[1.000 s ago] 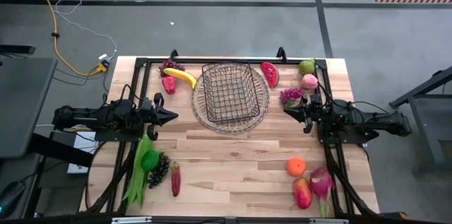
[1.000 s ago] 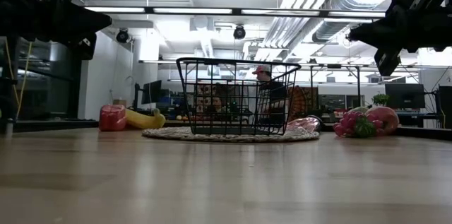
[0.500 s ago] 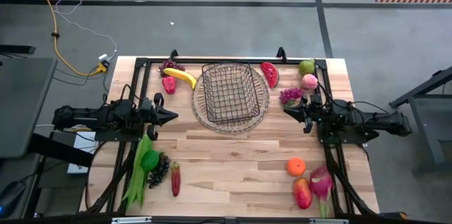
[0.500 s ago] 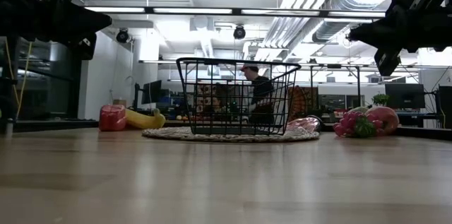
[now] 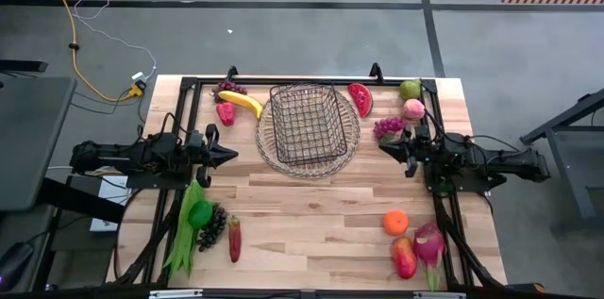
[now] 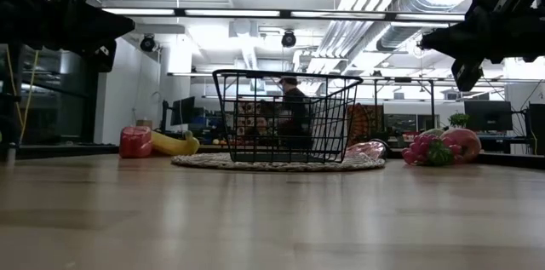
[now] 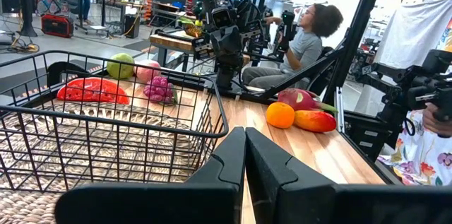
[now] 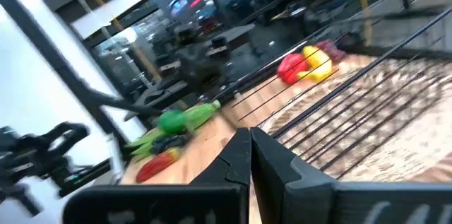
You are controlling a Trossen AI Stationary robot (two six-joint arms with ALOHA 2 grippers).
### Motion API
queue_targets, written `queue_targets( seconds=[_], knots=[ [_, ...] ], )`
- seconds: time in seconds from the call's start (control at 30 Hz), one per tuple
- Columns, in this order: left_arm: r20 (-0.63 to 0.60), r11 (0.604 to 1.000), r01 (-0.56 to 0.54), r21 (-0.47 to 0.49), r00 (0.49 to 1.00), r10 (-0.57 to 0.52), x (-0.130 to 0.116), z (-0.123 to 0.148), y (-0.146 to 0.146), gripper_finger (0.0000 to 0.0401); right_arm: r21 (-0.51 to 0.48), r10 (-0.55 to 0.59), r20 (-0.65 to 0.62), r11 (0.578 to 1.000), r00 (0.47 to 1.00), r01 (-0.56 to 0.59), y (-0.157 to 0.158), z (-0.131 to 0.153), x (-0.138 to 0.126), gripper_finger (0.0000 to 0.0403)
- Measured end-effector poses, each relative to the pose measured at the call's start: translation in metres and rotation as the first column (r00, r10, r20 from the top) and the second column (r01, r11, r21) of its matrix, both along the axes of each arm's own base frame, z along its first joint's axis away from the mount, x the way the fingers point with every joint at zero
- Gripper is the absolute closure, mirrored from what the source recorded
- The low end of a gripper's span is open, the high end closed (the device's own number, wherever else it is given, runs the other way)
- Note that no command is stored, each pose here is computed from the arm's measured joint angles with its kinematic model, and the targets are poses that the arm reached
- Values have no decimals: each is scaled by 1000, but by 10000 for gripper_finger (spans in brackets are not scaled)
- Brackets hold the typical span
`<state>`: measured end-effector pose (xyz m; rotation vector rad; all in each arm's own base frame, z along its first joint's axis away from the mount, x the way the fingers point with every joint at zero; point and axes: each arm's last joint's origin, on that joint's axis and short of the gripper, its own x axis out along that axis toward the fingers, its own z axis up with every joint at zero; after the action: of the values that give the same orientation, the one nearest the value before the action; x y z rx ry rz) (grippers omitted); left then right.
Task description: Build produce basket
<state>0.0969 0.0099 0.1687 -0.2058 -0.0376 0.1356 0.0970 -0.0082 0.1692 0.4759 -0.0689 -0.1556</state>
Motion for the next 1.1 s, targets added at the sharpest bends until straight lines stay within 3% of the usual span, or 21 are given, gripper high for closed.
queue_targets(
  seconds=[0.2, 0.3, 0.4, 0.53, 0.7, 0.8, 1.03, 1.1],
  knots=[
    [0, 1000, 0, 0, 1000, 0, 0, 0, 0, 400, 84, -160, 123, 985, 979, 150, -5, 11, -2, 399],
    [0, 1000, 0, 0, 1000, 0, 0, 0, 0, 400, 50, -179, 151, 984, 972, 173, -5, 21, -4, 375],
    [0, 1000, 0, 0, 1000, 0, 0, 0, 0, 400, -16, -233, 154, 971, 960, 238, -6, 41, -6, 324],
    [0, 1000, 0, 0, 1000, 0, 0, 0, 0, 400, -109, -357, 43, 927, 933, 359, -10, 66, -4, 227],
    [0, 1000, 0, 0, 1000, 0, 0, 0, 0, 400, -231, -577, -167, 811, 799, 537, -17, 91, 8, 108],
    [0, 1000, 0, 0, 1000, 0, 0, 0, 0, 400, -296, -640, -271, 766, 719, 570, -23, 104, 18, 64],
    [0, 1000, 0, 0, 1000, 0, 0, 0, 0, 400, -273, -701, -437, 700, 563, 660, -50, 114, 49, 43],
    [1, 1000, 0, 0, 1000, 0, 0, 0, 0, 400, -234, -676, -505, 706, 537, 668, -65, 110, 57, 43]
  ],
)
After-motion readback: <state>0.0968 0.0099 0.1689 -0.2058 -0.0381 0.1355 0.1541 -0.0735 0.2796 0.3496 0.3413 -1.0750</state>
